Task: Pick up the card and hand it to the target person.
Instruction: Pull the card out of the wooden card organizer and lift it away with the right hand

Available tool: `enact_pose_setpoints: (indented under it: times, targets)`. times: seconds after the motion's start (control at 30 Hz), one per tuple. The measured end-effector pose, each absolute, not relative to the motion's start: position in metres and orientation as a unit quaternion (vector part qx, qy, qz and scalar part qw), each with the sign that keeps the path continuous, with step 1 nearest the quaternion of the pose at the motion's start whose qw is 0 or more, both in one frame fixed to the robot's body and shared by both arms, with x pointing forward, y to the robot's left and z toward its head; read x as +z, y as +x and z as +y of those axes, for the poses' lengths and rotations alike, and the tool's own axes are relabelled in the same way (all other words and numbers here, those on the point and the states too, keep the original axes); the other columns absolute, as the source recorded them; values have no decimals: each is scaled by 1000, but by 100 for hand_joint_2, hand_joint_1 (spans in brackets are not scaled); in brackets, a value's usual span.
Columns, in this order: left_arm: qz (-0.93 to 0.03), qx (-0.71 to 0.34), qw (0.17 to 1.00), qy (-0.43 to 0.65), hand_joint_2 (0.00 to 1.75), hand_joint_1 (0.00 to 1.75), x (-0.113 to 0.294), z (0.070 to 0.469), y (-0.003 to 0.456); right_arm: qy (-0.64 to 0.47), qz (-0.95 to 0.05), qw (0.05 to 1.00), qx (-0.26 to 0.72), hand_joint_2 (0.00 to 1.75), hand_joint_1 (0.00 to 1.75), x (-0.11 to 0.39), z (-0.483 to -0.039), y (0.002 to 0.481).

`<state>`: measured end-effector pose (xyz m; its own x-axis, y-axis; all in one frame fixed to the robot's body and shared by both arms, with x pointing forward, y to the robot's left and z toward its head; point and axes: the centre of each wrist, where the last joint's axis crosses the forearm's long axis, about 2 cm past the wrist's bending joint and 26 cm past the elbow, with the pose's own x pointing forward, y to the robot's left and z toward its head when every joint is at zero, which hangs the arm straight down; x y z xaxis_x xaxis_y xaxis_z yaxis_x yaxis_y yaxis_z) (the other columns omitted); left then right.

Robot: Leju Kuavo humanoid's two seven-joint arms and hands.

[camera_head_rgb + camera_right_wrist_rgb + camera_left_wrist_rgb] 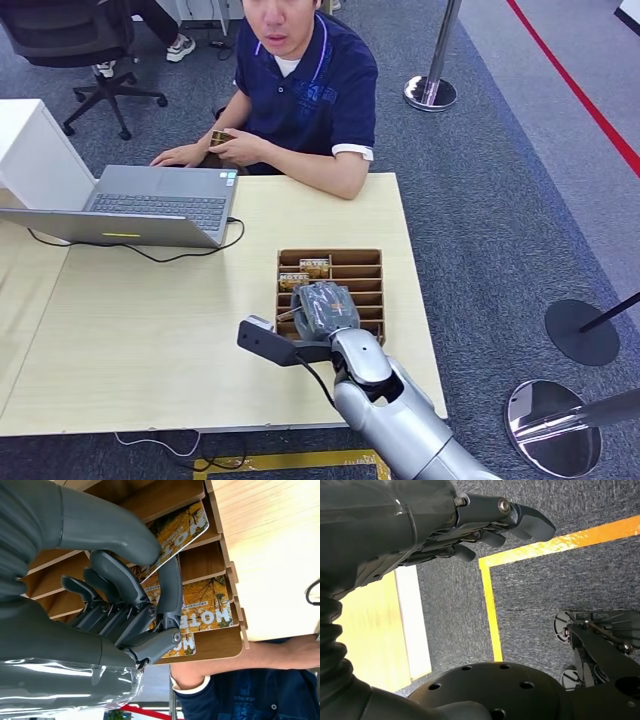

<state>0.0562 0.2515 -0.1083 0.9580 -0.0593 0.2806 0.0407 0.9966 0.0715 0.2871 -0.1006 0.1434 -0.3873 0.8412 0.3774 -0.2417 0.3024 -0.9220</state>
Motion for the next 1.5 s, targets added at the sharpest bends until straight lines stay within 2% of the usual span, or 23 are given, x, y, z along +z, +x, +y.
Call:
enact_pose_setpoints:
  times: [0.9,1.5]
  targets:
    - [-142,-24,989,33,175,0,-108,252,56,-241,-636,501,536,175,168,145,-101,288]
    - [-136,-4,990,37,175,0,-109,251,53,-309,-730,466,394,175,168,212,-153,297]
